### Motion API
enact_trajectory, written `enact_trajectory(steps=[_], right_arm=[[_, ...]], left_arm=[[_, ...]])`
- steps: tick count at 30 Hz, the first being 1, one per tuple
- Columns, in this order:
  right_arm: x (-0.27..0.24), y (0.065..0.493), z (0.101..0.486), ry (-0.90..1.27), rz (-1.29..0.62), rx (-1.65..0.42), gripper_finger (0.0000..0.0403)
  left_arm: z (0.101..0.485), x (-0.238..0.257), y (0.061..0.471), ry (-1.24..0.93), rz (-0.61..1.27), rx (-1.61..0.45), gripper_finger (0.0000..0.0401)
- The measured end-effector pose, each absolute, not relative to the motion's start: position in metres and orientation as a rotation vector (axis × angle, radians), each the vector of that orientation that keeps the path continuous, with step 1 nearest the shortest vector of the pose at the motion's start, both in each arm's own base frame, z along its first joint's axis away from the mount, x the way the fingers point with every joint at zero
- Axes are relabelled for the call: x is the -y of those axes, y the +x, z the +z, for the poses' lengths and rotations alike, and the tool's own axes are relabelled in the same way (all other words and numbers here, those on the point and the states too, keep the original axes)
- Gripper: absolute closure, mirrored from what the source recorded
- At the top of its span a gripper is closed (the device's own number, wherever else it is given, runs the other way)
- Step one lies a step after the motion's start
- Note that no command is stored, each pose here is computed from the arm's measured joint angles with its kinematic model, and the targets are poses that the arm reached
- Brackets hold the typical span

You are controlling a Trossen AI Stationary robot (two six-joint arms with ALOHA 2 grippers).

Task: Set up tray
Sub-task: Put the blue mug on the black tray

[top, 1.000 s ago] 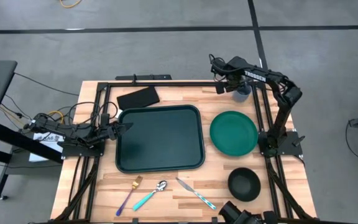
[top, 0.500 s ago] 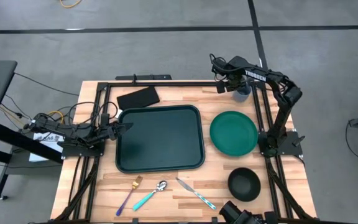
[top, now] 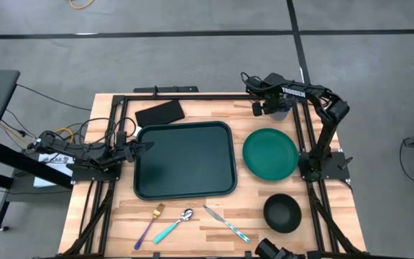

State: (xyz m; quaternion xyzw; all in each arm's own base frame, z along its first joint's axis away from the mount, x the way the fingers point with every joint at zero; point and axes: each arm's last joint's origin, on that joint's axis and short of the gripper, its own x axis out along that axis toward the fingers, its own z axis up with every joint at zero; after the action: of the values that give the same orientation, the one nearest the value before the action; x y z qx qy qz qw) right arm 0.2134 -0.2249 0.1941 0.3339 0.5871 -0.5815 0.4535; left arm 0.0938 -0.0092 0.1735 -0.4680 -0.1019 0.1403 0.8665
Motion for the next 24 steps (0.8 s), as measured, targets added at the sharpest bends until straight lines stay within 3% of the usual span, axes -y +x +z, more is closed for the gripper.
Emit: enact_trajectory(steps=[5, 13, 24], right_arm=[[0.226, 0.215, 0.194, 0.809, -1.417, -1.439, 0.0290], [0.226, 0.215, 0.194, 0.814, -1.404, -1.447, 0.0394], [0.218, 0.223, 0.217, 0.802, -1.339, -1.369, 0.0396]], left_arm=[[0.173, 0.009, 0.094, -0.985, 0.293, 0.214, 0.0303], [0.173, 0.009, 0.094, -0.985, 0.294, 0.214, 0.0303], [0.173, 0.009, 0.094, -0.984, 0.299, 0.216, 0.0303]])
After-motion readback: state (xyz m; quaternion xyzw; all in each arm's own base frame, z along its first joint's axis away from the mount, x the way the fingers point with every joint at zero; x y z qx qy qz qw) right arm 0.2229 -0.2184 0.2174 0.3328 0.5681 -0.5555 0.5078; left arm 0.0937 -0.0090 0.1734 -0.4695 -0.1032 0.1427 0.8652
